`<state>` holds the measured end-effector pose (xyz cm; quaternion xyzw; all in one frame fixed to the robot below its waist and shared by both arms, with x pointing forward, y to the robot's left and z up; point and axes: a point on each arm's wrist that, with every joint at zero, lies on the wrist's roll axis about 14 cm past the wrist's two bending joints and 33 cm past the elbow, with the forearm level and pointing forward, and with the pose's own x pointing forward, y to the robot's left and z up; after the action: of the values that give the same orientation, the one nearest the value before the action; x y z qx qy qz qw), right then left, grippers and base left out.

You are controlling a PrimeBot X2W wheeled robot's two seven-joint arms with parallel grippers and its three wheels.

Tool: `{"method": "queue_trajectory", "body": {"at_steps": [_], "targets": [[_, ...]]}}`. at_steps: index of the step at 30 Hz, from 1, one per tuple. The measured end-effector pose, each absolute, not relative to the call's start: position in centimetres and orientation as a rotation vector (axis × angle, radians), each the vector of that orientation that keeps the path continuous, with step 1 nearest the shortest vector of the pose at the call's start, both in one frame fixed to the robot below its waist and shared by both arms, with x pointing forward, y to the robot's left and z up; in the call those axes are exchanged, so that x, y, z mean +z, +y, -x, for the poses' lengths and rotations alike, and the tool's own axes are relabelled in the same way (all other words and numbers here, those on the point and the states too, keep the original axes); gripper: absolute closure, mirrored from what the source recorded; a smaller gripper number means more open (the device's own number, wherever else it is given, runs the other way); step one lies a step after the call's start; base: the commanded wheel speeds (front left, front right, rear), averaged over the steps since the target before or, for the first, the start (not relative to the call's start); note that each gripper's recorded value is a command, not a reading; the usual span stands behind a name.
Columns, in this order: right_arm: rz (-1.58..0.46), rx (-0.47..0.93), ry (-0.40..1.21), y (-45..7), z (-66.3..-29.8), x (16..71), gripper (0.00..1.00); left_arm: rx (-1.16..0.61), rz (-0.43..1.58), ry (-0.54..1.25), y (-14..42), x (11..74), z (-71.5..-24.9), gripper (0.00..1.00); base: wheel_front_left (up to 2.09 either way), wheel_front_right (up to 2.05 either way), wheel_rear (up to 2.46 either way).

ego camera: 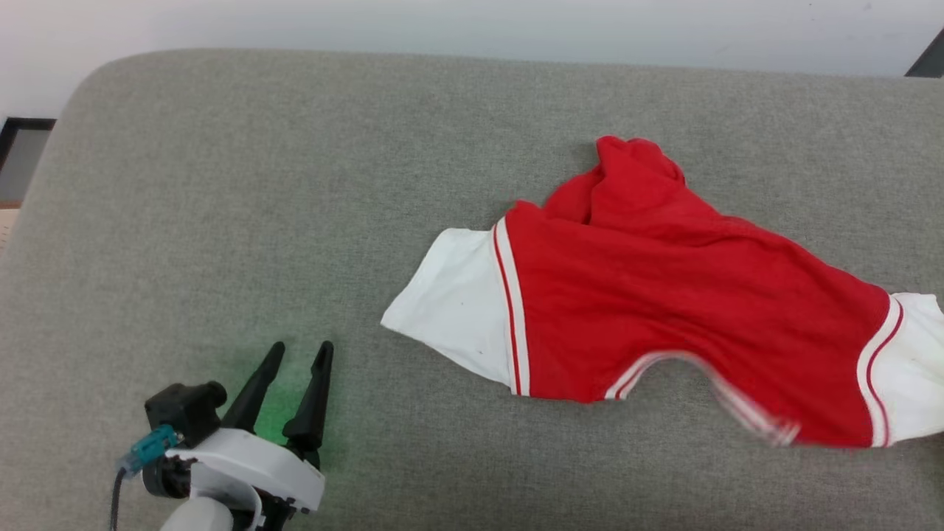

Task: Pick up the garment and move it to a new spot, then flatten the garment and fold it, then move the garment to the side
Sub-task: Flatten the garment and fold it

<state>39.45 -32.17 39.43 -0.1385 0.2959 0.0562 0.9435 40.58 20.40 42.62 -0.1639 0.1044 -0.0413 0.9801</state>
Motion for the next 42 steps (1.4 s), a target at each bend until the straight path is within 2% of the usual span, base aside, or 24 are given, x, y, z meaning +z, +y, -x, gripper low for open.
{"method": "queue_trajectory", "body": {"at_steps": [10, 17, 18, 19, 20, 21, 31, 37, 42], "targets": [[0.267, 0.070, 0.531, -32.9, -39.7, 40.6, 1.00, -0.109, 0.289, 0.197, 20.4, 43.3, -40.6, 0.00, 0.00, 0.00, 0.00], [0.252, 0.028, 0.475, -33.6, -39.4, 41.9, 1.00, -0.254, 0.135, 0.195, 19.3, 45.1, -41.0, 0.00, 0.00, 0.00, 0.00], [0.248, 0.021, 0.466, -33.7, -39.3, 42.0, 0.91, -0.290, 0.103, 0.194, 18.9, 45.5, -41.2, 0.00, 0.00, 0.00, 0.00], [0.237, 0.014, 0.457, -33.7, -39.2, 42.2, 0.61, -0.327, 0.071, 0.194, 18.5, 46.0, -41.4, 0.00, 0.00, 0.00, 0.00], [0.220, 0.006, 0.448, -33.6, -39.1, 42.3, 0.23, -0.365, 0.036, 0.199, 18.0, 46.4, -41.5, 0.00, 0.00, 0.00, 0.00], [0.207, 0.002, 0.432, -33.5, -39.1, 42.6, 0.00, -0.404, 0.006, 0.201, 17.5, 46.8, -41.6, 0.00, 0.00, 0.00, 0.00], [0.133, -0.058, 0.260, -33.2, -38.2, 46.1, 0.00, -0.831, -0.384, 0.304, 12.0, 48.1, -40.0, 0.00, 0.00, 0.00, 0.00], [0.084, -0.080, 0.198, -32.0, -37.0, 47.3, 0.00, -0.991, -0.420, 0.429, 9.5, 46.4, -38.6, 0.00, 0.00, 0.00, 0.00], [0.061, -0.091, 0.164, -31.4, -36.3, 48.3, 0.00, -1.015, -0.445, 0.487, 9.0, 45.0, -40.1, 0.00, 0.00, 0.00, 0.00]]}}
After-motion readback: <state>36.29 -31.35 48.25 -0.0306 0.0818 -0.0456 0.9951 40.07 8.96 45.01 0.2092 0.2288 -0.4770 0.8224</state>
